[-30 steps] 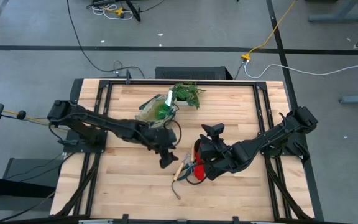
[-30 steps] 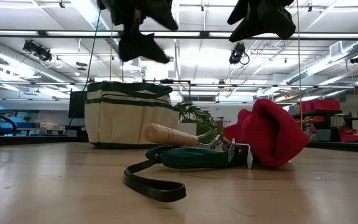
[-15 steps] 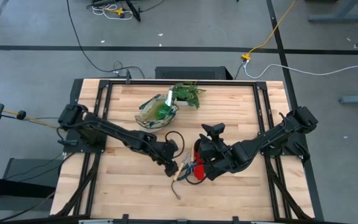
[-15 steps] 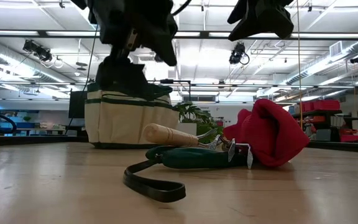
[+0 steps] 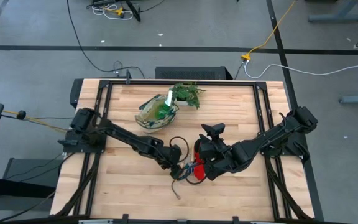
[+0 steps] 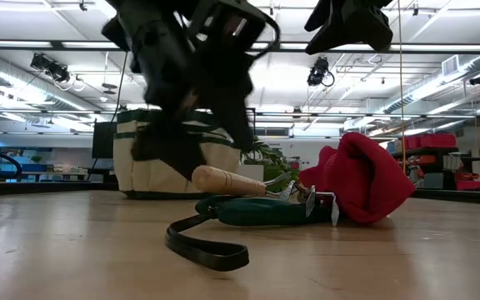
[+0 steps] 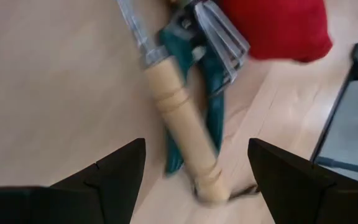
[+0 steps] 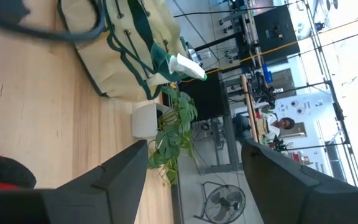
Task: Pick & Place Garden tools in Gardening bag
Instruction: Put the left brown hand rake into the gardening bag
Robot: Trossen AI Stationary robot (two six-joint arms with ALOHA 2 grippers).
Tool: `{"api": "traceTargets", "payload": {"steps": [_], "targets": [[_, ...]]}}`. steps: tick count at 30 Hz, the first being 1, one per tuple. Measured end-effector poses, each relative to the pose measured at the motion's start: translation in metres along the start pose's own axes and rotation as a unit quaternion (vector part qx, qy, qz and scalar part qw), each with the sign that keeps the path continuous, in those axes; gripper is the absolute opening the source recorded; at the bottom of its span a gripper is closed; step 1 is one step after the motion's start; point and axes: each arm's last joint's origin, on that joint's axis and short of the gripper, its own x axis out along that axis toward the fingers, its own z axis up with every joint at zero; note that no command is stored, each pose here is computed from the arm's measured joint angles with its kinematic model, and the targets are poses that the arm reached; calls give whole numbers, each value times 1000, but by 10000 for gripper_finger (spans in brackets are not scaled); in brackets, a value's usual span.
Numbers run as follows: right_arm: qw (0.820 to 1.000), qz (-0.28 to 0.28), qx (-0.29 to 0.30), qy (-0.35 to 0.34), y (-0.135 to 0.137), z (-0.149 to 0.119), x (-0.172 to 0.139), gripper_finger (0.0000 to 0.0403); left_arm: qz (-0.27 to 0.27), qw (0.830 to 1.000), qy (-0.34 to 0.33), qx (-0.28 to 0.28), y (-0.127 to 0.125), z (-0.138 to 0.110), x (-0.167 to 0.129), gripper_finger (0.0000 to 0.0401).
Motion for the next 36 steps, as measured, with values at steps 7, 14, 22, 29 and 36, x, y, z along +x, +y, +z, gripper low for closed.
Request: {"api": "traceTargets", "payload": {"steps": [7, 14, 22, 29, 36], "targets": [[1000, 1, 8, -3, 0, 1, 0, 261, -14, 1000, -9, 2, 0, 2, 10, 291], [1000, 1, 8, -4, 0, 2, 0, 261, -4, 1000, -2, -1, 5, 1, 14, 291], [1000, 1, 10, -4, 0, 2, 0, 261, -8, 1000, 2, -2, 6, 2, 16, 287], [1000, 1, 10, -4, 0, 2, 0, 261, -11, 1000, 5, -1, 5, 2, 16, 227], [1000, 2, 10, -4, 0, 2, 0, 261, -17, 1000, 16, -1, 5, 1, 16, 136]]}}
